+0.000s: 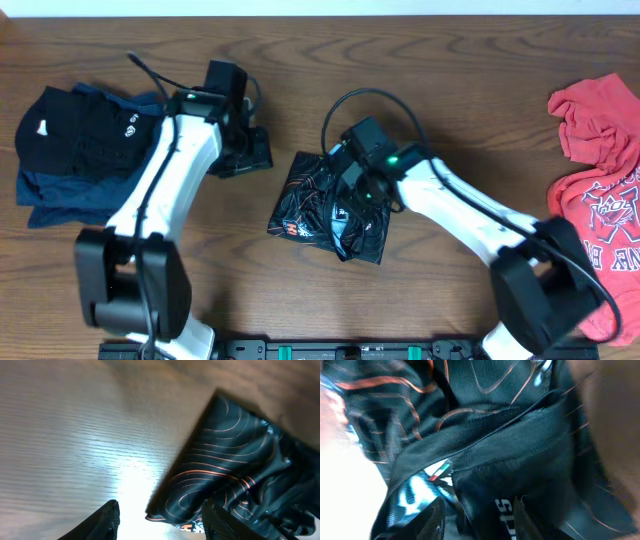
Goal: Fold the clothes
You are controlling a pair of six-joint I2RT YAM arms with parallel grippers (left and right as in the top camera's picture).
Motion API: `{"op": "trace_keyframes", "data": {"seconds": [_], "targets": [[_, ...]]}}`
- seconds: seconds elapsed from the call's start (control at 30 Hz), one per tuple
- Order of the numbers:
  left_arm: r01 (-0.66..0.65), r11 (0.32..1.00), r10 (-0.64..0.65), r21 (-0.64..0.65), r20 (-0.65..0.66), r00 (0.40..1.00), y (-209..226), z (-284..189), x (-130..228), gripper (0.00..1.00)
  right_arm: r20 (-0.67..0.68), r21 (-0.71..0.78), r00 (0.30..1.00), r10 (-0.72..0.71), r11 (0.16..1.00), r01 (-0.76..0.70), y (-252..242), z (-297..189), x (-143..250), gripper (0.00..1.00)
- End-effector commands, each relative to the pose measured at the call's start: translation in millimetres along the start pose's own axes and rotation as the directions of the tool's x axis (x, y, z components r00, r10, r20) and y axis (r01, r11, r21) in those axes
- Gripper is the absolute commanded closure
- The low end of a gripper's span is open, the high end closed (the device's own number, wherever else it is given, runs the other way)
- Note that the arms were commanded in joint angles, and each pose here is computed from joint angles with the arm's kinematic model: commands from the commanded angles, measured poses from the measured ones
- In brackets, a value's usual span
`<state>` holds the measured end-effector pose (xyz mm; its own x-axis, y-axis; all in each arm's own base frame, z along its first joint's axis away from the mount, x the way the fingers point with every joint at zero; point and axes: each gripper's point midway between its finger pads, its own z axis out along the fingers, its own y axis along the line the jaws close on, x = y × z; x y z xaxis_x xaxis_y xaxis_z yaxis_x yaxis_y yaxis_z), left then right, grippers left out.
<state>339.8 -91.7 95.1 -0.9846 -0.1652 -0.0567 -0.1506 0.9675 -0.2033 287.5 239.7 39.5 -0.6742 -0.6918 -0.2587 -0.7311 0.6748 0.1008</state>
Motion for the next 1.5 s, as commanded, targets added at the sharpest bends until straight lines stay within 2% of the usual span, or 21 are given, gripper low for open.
{"op": "trace_keyframes", "data": {"seconds": [0.0,0.1,0.17,0.43,0.67,0.87,1.0,1.13,1.27,1.33,1.4,1.47], "targets": [[-0.03,0.999,0.033,0.033,-0.074,0.997,-10,18,10,0.45,-0.048,0.121,0.999,0.019,0.993,-0.013,-18,10,8,0.65],[-0.062,0.998,0.065,0.027,-0.109,0.992,-15,29,16,0.45,-0.046,0.275,0.992,0.115,0.957,-0.098,-44,6,12,0.89],[-0.075,0.997,0.077,0.018,-0.13,0.989,-16,36,20,0.45,-0.02,0.346,0.983,0.181,0.924,-0.163,-57,0,13,0.92],[-0.094,0.996,0.093,0.004,-0.171,0.981,-14,62,36,0.45,0.049,0.354,0.97,0.24,0.903,-0.242,-69,-22,9,0.87],[-0.096,0.995,0.094,0.002,-0.179,0.979,-6,82,48,0.45,-0.003,0.372,0.94,0.34,0.873,-0.315,-81,-26,34,0.87],[-0.096,0.995,0.095,0.002,-0.178,0.979,-3,90,52,0.45,-0.047,0.392,0.893,0.448,0.831,-0.396,-92,-31,58,0.81],[-0.096,0.995,0.095,0.002,-0.178,0.979,-2,91,52,0.45,-0.079,0.404,0.878,0.472,0.821,-0.404,-96,-34,70,0.81],[-0.096,0.995,0.095,0.002,-0.179,0.979,-2,91,53,0.45,-0.066,0.461,0.844,0.532,0.766,-0.447,-106,-40,81,0.84],[-0.096,0.995,0.095,0.002,-0.178,0.979,-2,91,52,0.45,-0.009,0.368,0.855,0.519,0.796,-0.48,-93,-51,59,0.83],[-0.096,0.995,0.095,0.002,-0.178,0.979,-2,91,52,0.45,0.045,0.219,0.882,0.469,0.857,-0.467,-70,-62,31,0.8],[-0.096,0.995,0.095,0.002,-0.176,0.98,-2,91,52,0.45,0.096,0.011,0.945,0.312,0.949,-0.315,-33,-72,3,0.75],[-0.097,0.995,0.096,0.003,-0.174,0.98,-3,91,51,0.45,0.12,-0.097,0.974,0.191,0.979,-0.18,-5,-79,-6,0.68]]}}
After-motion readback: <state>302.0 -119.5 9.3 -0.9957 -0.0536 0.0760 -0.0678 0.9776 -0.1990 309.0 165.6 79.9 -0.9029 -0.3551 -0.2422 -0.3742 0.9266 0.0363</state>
